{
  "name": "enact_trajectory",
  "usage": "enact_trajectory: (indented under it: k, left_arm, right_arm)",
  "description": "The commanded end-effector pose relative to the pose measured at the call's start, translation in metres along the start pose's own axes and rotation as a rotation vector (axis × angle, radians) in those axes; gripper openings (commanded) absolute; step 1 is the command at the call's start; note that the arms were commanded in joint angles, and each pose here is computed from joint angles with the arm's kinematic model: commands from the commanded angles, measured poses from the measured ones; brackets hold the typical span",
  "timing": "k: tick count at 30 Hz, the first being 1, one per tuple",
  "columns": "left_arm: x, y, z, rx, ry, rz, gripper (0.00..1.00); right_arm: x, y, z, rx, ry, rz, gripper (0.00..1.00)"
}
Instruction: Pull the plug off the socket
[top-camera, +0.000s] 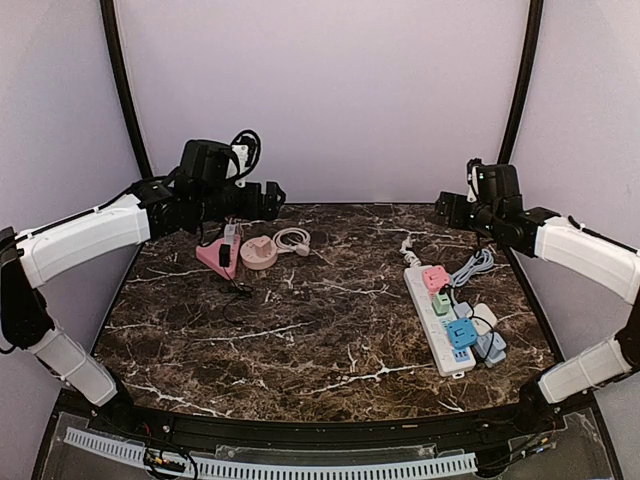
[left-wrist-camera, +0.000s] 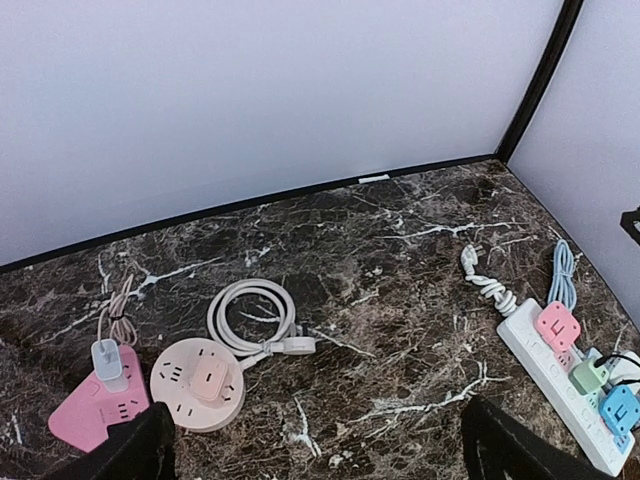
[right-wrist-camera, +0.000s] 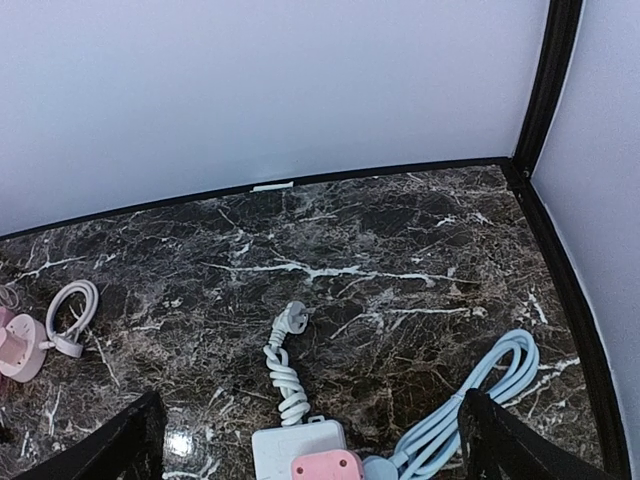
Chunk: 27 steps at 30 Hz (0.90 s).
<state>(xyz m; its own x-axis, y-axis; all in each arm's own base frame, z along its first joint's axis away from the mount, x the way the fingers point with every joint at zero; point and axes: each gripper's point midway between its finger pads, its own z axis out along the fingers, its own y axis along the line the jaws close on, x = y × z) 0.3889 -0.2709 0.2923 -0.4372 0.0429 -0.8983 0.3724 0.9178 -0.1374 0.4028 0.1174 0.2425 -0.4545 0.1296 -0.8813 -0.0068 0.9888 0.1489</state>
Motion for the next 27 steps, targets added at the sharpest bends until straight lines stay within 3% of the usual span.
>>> enact_trajectory:
  k: [1, 8, 19, 27]
  left_arm:
    - [-0.005, 0.019, -0.005, -0.097, 0.013, -0.066, 0.99]
    - [-0.004, 0.02, 0.008, -0.105, 0.004, -0.108, 0.99]
    - [0.026, -0.007, 0.019, 0.034, 0.135, -0.231, 0.99]
    - [0.049, -0.02, 0.03, 0.098, 0.213, -0.283, 0.99]
  right_arm:
    - [-0.009, -0.005, -0.017, 0.016, -0.006, -0.001, 0.99]
    - [0.017, 0.009, -0.026, -0.085, 0.134, -0.029, 0.99]
    - [0.082, 0.021, -0.008, -0.162, 0.367, -0.048, 0.98]
    - [0.117, 0.03, -0.003, -0.176, 0.545, -0.1, 0.86]
